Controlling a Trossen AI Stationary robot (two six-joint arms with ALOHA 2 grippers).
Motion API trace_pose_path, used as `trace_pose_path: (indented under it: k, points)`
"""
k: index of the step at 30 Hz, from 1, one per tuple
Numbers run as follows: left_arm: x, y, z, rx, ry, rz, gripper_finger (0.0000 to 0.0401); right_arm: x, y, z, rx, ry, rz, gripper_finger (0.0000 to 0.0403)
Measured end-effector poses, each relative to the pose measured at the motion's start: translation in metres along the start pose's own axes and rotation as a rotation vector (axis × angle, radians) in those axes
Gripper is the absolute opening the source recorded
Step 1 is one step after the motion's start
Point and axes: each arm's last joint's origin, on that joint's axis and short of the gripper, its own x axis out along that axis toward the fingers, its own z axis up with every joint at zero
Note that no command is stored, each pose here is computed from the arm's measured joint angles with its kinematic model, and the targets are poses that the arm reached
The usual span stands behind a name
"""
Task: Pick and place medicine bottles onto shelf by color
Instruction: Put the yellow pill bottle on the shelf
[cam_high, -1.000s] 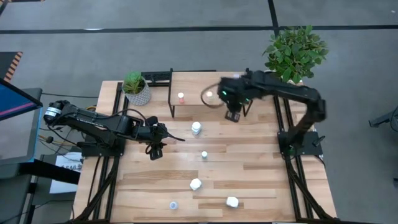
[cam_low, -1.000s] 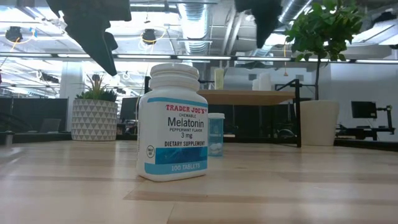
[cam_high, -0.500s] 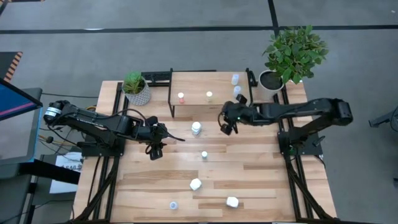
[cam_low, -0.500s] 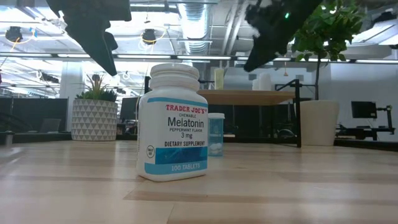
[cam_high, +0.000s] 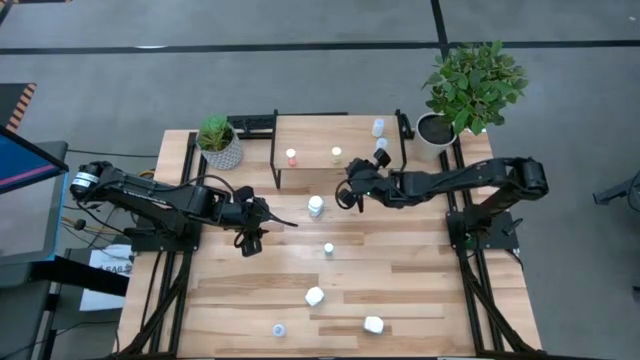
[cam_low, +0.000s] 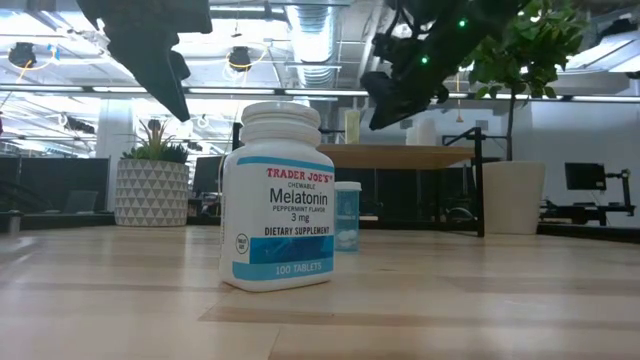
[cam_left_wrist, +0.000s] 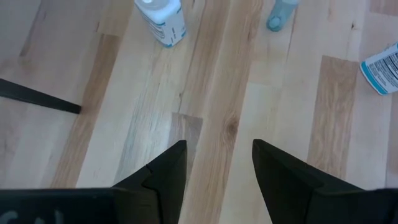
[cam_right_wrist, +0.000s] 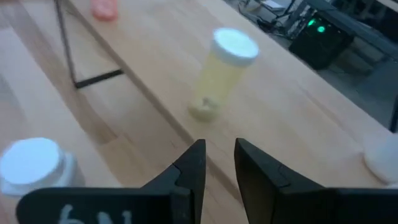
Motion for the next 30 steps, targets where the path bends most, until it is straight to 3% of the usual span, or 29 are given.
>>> trace_pose_path:
  k: [6,20,30]
  points:
    - [0.0,0.0,0.0,0.001,0.0,0.0,0.0169,0.005,-0.006,0.003,0.016,-0.008,-0.019,0.0107]
    - [0.0,0.0,0.0,0.008,-0.003,0.007,0.0169,0.015,-0.016,0.016,0.003,-0.036,0.092,0.0107]
    - [0.0,0.0,0.0,0.009,-0.003,0.007,0.0169,0.019,-0.021,0.016,0.008,-0.031,0.092,0.0107]
